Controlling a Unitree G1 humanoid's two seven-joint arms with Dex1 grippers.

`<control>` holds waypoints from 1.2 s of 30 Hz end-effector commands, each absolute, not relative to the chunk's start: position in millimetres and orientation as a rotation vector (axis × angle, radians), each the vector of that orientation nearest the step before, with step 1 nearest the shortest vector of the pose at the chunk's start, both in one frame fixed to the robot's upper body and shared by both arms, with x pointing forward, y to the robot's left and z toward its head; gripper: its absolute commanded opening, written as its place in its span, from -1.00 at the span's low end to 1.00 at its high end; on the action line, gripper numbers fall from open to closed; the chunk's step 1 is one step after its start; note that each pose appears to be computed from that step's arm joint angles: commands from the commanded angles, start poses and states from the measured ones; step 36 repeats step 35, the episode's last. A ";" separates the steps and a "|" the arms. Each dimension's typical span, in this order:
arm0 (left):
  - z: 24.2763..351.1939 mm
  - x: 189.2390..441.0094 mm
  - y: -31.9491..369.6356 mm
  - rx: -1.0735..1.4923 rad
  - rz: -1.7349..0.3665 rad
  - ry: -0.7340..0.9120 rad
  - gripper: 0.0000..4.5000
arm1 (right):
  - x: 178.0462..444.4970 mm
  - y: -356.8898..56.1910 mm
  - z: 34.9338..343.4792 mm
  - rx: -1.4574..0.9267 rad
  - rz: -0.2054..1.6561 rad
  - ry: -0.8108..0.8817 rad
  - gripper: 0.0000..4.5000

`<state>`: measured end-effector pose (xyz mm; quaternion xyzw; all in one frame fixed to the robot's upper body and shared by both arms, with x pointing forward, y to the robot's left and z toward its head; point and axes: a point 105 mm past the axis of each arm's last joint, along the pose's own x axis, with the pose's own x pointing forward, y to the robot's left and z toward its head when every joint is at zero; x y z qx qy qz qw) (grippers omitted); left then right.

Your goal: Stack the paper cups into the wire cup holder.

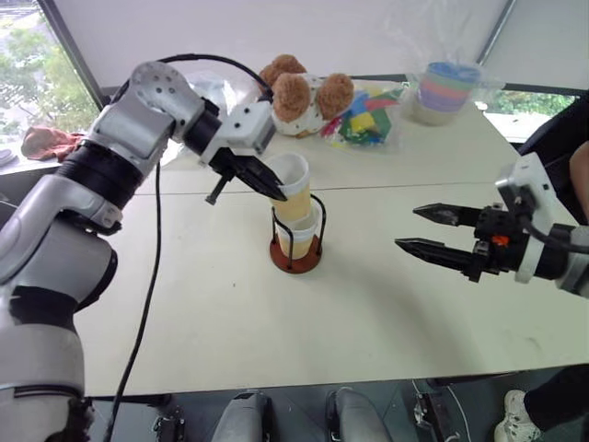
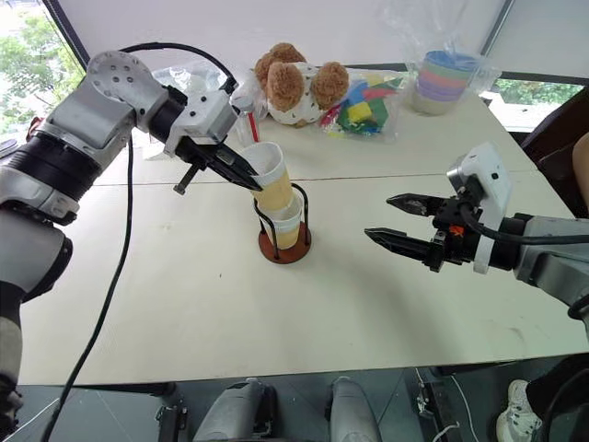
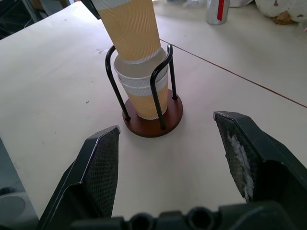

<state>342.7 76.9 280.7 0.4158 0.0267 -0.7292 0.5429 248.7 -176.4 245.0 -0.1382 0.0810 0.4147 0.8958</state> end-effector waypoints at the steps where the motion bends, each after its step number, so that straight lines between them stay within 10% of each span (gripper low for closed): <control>1: 293.5 340.4 71.9 1.021 -1.737 0.017 -0.99 | 245.5 -173.6 254.8 -0.303 0.856 0.113 0.51; 7: 290.0 340.8 62.9 0.989 -1.766 0.013 -0.63 | 247.6 -173.1 254.5 -0.295 0.846 0.110 0.51; 12: 293.3 345.8 62.0 0.989 -1.740 0.005 0.55 | 248.6 -173.5 252.6 -0.291 0.840 0.115 0.51; 21: 320.4 379.4 117.4 0.578 -1.405 -0.087 0.55 | 258.0 -195.8 231.6 -0.197 0.745 0.130 0.51; 26: 256.2 399.7 164.0 0.353 -1.064 -0.081 0.55 | 288.6 -208.9 205.9 -0.205 0.620 0.138 0.51; 36: 178.5 363.2 196.9 0.098 -0.624 -0.070 0.55 | 331.9 -218.3 193.3 -0.135 0.444 0.030 0.51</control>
